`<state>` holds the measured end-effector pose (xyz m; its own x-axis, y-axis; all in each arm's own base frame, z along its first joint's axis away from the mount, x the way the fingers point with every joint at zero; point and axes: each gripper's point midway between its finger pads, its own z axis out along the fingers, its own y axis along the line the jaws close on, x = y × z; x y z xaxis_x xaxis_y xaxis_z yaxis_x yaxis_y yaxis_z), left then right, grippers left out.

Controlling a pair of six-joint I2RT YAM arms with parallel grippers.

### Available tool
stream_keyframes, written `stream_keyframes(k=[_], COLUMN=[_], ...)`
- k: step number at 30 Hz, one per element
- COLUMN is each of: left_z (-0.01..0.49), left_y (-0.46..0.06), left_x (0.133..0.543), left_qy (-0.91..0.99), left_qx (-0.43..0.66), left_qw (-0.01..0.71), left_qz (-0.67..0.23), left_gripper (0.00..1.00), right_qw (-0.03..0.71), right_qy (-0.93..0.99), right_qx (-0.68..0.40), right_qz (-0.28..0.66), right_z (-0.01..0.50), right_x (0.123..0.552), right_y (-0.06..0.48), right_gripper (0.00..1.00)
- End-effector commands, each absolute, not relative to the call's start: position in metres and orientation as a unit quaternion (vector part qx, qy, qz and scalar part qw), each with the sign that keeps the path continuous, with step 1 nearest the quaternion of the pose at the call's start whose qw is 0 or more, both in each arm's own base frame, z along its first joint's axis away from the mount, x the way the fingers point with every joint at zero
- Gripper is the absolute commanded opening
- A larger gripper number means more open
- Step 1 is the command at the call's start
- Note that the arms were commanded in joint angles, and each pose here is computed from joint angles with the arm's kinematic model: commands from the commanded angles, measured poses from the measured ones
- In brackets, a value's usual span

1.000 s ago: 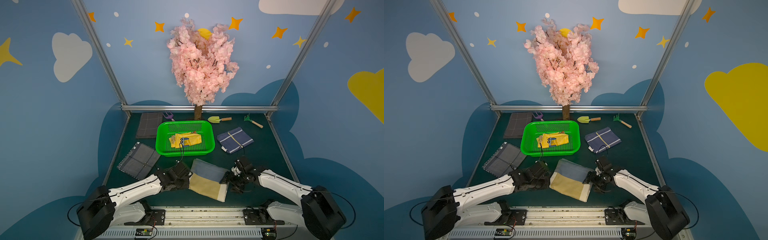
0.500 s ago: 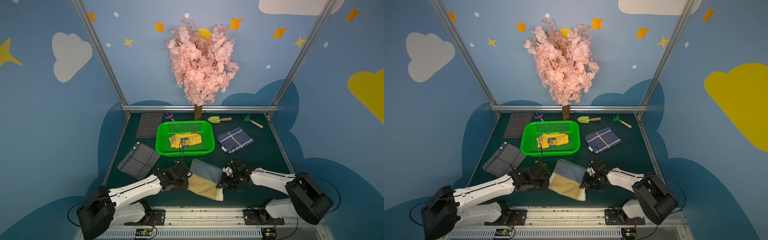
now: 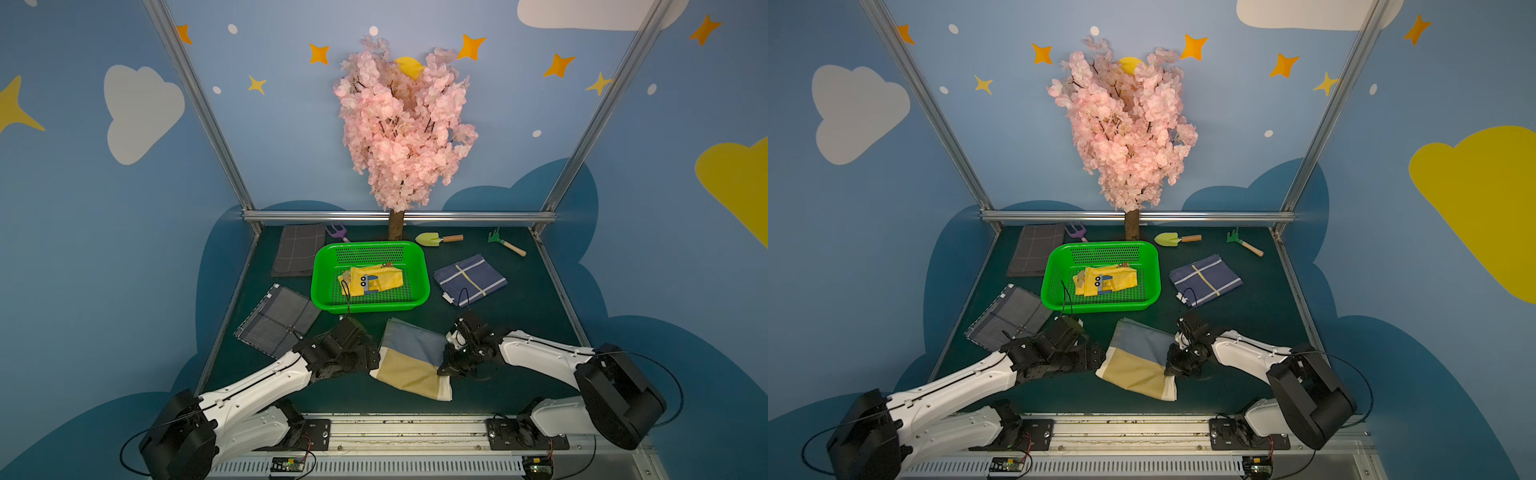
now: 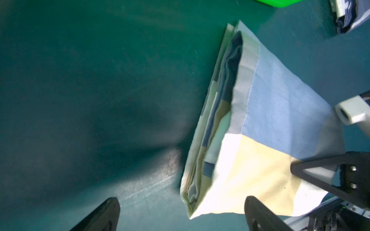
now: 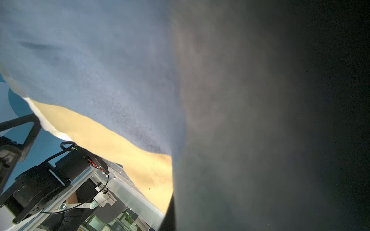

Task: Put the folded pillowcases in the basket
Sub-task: Pick up the pillowcase at the center of the board.

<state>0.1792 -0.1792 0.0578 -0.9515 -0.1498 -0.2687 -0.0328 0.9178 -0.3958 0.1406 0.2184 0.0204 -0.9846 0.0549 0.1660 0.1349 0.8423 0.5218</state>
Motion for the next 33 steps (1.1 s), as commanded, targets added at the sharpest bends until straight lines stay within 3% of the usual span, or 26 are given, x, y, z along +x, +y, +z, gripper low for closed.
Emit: stream_keyframes(k=[1,10,23,26,27,29,31,33], left_z=[0.045,0.022,0.000,-0.001,-0.001,0.000,0.000,0.001], left_y=[-0.189,-0.233,-0.253,-0.256,-0.257,-0.256,-0.253,-0.250], left_x=[0.172,0.173,0.146,0.148,0.148,0.150,0.151,0.152], left_qy=[0.968,0.943,0.926,0.926,0.927,0.929,0.933,0.936], left_qx=[-0.031,-0.047,-0.021,-0.012,-0.008,-0.005,-0.004,-0.003], left_qw=[0.113,0.058,-0.067,-0.073,-0.073,-0.070,-0.063,-0.055], left_qz=[-0.220,-0.323,-0.372,-0.370,-0.368,-0.363,-0.353,-0.347], left_gripper=[1.00,0.97,0.94,0.77,0.64,0.28,0.04,0.03], right_qw=[0.091,0.090,0.082,0.083,0.084,0.083,0.083,0.082], right_qy=[-0.960,-0.959,-0.959,-0.959,-0.958,-0.959,-0.959,-0.959], right_qx=[-0.044,-0.033,-0.034,-0.034,-0.034,-0.033,-0.032,-0.031], right_qz=[-0.259,-0.266,-0.271,-0.270,-0.271,-0.271,-0.269,-0.270], right_z=[0.017,0.025,0.029,0.029,0.029,0.029,0.029,0.030], right_x=[0.134,0.138,0.140,0.139,0.139,0.139,0.139,0.140], right_y=[0.213,0.219,0.219,0.218,0.218,0.218,0.218,0.218], right_gripper=[0.00,0.00,0.00,0.00,0.00,0.00,0.00,0.00])
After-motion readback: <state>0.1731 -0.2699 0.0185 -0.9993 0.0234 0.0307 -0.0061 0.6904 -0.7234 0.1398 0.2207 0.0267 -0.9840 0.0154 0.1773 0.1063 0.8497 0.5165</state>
